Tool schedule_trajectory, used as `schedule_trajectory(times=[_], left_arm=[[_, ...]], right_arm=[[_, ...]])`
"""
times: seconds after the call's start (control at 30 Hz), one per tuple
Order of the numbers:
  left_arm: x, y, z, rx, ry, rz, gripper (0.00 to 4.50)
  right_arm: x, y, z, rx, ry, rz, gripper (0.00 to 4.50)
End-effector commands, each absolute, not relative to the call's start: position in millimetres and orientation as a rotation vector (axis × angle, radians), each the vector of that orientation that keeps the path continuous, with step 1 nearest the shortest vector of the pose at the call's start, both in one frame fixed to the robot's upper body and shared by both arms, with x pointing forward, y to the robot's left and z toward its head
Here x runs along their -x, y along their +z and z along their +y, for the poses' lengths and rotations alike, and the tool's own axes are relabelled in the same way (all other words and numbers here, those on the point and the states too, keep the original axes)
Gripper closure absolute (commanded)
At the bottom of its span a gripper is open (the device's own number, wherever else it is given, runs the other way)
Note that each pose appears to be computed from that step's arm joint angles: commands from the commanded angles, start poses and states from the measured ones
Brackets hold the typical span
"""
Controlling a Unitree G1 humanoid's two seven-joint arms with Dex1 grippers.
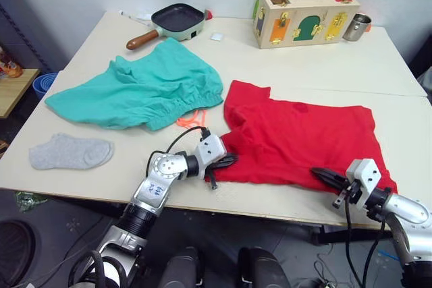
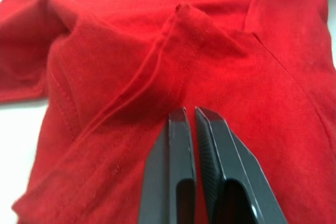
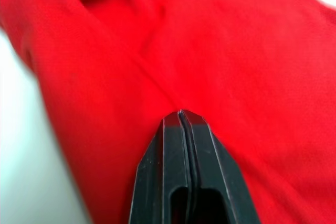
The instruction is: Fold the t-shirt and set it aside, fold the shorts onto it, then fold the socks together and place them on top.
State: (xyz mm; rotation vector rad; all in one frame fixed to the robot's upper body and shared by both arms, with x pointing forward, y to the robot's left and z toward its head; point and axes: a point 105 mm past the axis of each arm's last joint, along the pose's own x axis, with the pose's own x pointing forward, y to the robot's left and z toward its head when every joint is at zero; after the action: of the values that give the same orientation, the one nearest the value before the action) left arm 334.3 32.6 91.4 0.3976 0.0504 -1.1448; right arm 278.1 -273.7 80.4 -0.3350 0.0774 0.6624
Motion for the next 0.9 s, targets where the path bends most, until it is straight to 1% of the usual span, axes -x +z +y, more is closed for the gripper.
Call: schedule_trajectory(times=[0.03, 0.13, 0.2, 0.3, 0.37, 0.43, 0.5, 0.6, 0.67, 0.7, 0.77, 0.87, 0.9], left_arm=[[-335, 83, 42, -0.386, -1.115, 0.084, 4.23], [-334, 82, 49, -0.388, -1.110, 0.087, 4.23], [-335, 86, 55, -0.366, -1.094, 0.072, 4.23], [-336, 97, 58, -0.340, -1.100, 0.020, 4.23], [-335, 103, 59, -0.337, -1.119, -0.011, 4.23], [-332, 111, 59, -0.339, -1.142, -0.057, 4.23], [-328, 126, 61, -0.362, -1.172, -0.128, 4.23], [-320, 144, 68, -0.411, -1.225, -0.191, 4.23], [-314, 151, 82, -0.523, -1.254, -0.189, 3.83], [-310, 150, 87, -0.580, -1.279, -0.169, 3.67], [-301, 142, 90, -0.645, -1.340, -0.127, 3.14], [-286, 131, 84, -0.708, -1.447, -0.123, 2.22], [-280, 122, 84, -0.697, -1.494, -0.039, 1.90]], right_arm=[[-272, 74, -316, 0.378, 0.539, 0.145, 4.50], [-270, 76, -338, 0.402, 0.478, 0.163, 4.50], [-268, 81, -362, 0.421, 0.416, 0.183, 4.50], [-265, 88, -389, 0.428, 0.336, 0.203, 4.50], [-265, 92, -399, 0.434, 0.311, 0.204, 4.50], [-270, 103, -398, 0.425, 0.322, 0.167, 4.50], [-278, 124, -388, 0.439, 0.391, 0.099, 4.50], [-279, 145, -372, 0.489, 0.508, 0.059, 4.50], [-277, 156, -359, 0.518, 0.607, 0.067, 4.50], [-275, 157, -352, 0.531, 0.666, 0.092, 4.33], [-269, 154, -342, 0.569, 0.752, 0.135, 3.98], [-249, 143, -333, 0.613, 0.902, 0.256, 2.95], [-242, 139, -332, 0.629, 0.939, 0.294, 2.63]])
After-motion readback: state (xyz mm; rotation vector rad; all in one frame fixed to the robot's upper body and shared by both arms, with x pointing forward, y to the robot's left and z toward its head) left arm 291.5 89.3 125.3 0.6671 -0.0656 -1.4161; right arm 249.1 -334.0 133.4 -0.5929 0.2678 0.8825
